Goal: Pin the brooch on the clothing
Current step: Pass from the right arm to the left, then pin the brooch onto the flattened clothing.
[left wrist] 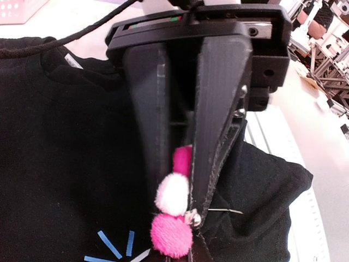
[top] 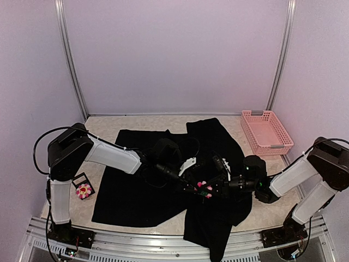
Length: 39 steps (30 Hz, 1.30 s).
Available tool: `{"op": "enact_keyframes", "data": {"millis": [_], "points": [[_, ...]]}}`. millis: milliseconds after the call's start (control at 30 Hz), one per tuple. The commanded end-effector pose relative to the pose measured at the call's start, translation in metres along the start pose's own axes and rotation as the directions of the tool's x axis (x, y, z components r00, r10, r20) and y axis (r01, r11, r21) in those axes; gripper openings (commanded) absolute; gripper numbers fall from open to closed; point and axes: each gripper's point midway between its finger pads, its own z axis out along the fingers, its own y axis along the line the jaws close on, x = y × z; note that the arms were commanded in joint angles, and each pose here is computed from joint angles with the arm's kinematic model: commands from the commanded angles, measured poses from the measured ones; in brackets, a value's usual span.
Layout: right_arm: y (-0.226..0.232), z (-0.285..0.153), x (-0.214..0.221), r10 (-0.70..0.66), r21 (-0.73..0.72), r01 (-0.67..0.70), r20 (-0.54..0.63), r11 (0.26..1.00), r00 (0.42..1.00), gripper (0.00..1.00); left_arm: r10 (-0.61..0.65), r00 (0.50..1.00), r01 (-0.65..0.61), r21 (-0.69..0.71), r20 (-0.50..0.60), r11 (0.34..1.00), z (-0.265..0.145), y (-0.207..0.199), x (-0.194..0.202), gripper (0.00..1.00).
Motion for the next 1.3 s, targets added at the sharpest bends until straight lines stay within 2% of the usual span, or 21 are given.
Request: {"op": "enact_keyframes", "data": {"millis": [0, 200, 333, 500, 733, 1033, 1100, 1267], "points": [[0.006, -0.001, -0.013, -0.001, 0.015, 0.0, 0.027, 1.0, 1.0, 0.2, 0.038, 0.999, -0.038, -0.005, 0.019, 0.999, 0.004, 0.001, -0.014, 0.0], [0.005, -0.021, -0.017, -0.003, 0.105, -0.002, 0.049, 0.994, 0.999, 0.48, 0.033, 0.999, -0.033, -0.012, 0.007, 0.999, 0.001, 0.0, -0.012, 0.0], [-0.002, -0.032, -0.004, 0.067, 0.17, -0.074, 0.043, 0.983, 0.997, 0.57, 0.026, 1.0, -0.026, -0.011, 0.001, 1.0, 0.001, 0.0, -0.012, 0.0], [0.003, -0.033, 0.019, 0.102, 0.208, -0.102, 0.008, 0.973, 0.995, 0.58, 0.009, 1.0, -0.01, -0.016, -0.018, 1.0, -0.001, 0.0, -0.008, 0.0], [0.018, -0.027, 0.045, 0.088, 0.176, -0.076, -0.058, 0.981, 0.994, 0.57, -0.009, 1.0, 0.009, -0.021, -0.02, 1.0, -0.006, 0.0, -0.007, 0.0], [-0.006, -0.011, 0.051, 0.019, 0.252, 0.008, -0.105, 0.968, 0.994, 0.47, -0.01, 1.0, 0.01, -0.001, -0.019, 1.0, -0.008, -0.004, -0.009, 0.0], [-0.008, -0.005, 0.05, 0.015, 0.25, 0.014, -0.116, 0.968, 0.993, 0.39, -0.015, 1.0, 0.015, 0.001, -0.02, 1.0, -0.008, -0.004, -0.008, 0.0], [-0.003, 0.003, 0.041, 0.019, 0.218, 0.003, -0.097, 0.976, 0.995, 0.06, -0.015, 1.0, 0.016, 0.007, -0.024, 1.0, -0.008, -0.005, -0.006, 0.0]]}}
